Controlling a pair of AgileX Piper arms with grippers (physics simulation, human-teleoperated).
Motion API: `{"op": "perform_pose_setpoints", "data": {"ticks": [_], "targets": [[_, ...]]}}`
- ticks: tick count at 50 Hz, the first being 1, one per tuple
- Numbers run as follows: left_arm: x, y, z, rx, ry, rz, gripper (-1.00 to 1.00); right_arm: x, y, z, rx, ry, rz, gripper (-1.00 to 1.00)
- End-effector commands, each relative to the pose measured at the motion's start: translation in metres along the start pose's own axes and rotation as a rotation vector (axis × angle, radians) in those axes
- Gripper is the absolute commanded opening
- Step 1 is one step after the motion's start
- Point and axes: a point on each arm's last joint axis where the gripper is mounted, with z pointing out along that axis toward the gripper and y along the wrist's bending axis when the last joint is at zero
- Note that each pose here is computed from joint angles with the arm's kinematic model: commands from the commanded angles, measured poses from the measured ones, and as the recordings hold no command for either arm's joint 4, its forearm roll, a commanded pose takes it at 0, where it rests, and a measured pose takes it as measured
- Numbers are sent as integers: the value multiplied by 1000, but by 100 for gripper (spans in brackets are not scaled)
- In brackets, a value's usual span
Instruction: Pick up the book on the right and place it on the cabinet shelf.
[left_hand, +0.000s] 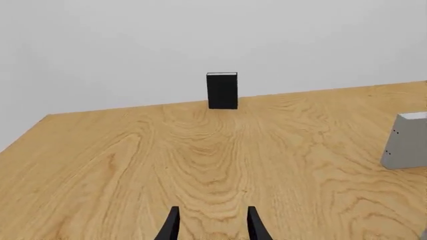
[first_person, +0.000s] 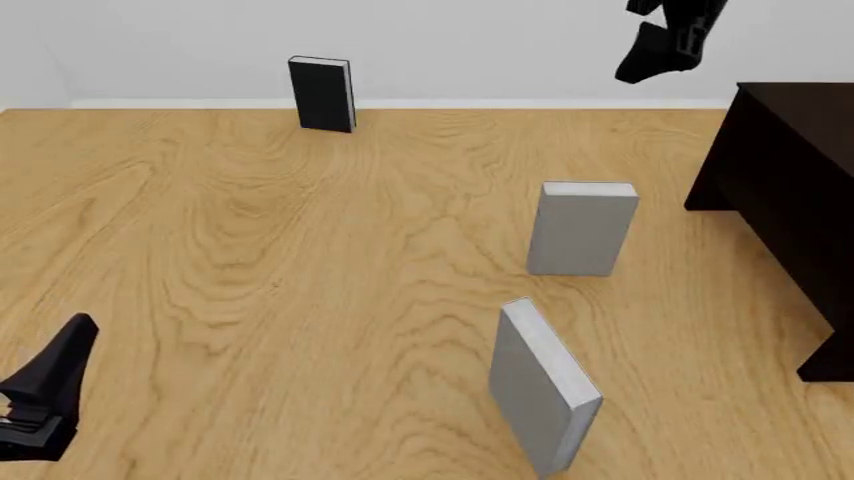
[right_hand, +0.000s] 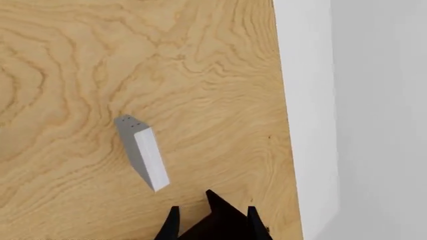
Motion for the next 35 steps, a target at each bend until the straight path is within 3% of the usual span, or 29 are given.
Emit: {"op": "perform_pose_setpoints", "data": {"ticks": [1,35], "targets": [[1,-1,0,12,10,2,100,-5,9,19,-60,13,4,100],[3,-1,0,24,29,-1,100,-38,22,76,-166,15,-3,100]]}}
